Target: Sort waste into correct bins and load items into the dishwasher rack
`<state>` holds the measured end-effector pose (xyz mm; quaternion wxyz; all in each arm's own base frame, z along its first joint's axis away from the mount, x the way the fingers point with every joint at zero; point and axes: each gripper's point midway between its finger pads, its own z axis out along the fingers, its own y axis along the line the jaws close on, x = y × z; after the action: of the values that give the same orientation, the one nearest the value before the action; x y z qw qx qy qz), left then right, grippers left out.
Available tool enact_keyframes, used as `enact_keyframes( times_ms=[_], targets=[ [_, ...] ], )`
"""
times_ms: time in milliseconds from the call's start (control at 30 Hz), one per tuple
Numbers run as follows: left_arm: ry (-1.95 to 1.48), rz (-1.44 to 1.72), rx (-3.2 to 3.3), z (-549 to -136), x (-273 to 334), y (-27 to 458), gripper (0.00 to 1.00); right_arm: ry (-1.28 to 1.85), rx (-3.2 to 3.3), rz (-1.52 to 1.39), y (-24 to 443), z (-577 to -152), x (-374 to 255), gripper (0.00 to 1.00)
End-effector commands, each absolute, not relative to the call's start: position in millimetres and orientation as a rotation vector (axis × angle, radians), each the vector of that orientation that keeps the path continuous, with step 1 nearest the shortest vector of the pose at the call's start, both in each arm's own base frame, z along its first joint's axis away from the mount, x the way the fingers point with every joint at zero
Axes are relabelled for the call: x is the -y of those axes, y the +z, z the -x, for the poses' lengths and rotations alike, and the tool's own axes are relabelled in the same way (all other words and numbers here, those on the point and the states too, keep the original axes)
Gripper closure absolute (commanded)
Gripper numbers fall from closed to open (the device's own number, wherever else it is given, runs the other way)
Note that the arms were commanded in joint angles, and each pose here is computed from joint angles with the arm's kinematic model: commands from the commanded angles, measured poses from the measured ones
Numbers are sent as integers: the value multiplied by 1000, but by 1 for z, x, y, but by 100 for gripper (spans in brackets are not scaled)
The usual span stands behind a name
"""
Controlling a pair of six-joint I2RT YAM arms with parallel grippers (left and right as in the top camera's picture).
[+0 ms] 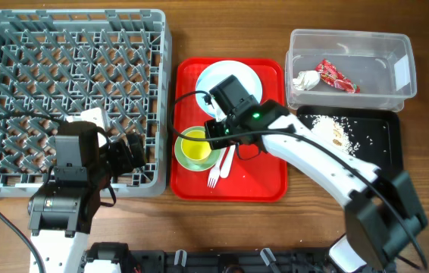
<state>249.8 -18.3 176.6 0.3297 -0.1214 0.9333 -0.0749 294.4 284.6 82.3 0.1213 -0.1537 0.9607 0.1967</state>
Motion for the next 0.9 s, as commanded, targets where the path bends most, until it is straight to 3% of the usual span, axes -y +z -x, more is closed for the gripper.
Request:
enact_keyframes(
  times_ms=[0,100,233,400,533,633,867],
  targets=[
    [-192,305,-2422,-252,17,184,0,500,-2893,346,54,-292,-277,79],
    [-192,305,-2421,-252,17,184,0,497,-2898,348,53,-292,-277,94],
    [-193,305,-2421,-252,17,184,0,531,-2828,326,83,-304,-276,96],
    [-426,214,-2416,-253,50,190,0,649,-2577,74,193,-347,-209,96],
    [-827,153,-2349,-266,98,211,0,1085,-2519,69,228,-342,-195,96],
    [-1156,-46,-2228,-276,140,238,0,1451,-2413,281,253,-321,-218,96],
    [-1516,-439,-1916,-281,196,295,0,1807,-2260,483,277,-298,-240,96]
  ],
)
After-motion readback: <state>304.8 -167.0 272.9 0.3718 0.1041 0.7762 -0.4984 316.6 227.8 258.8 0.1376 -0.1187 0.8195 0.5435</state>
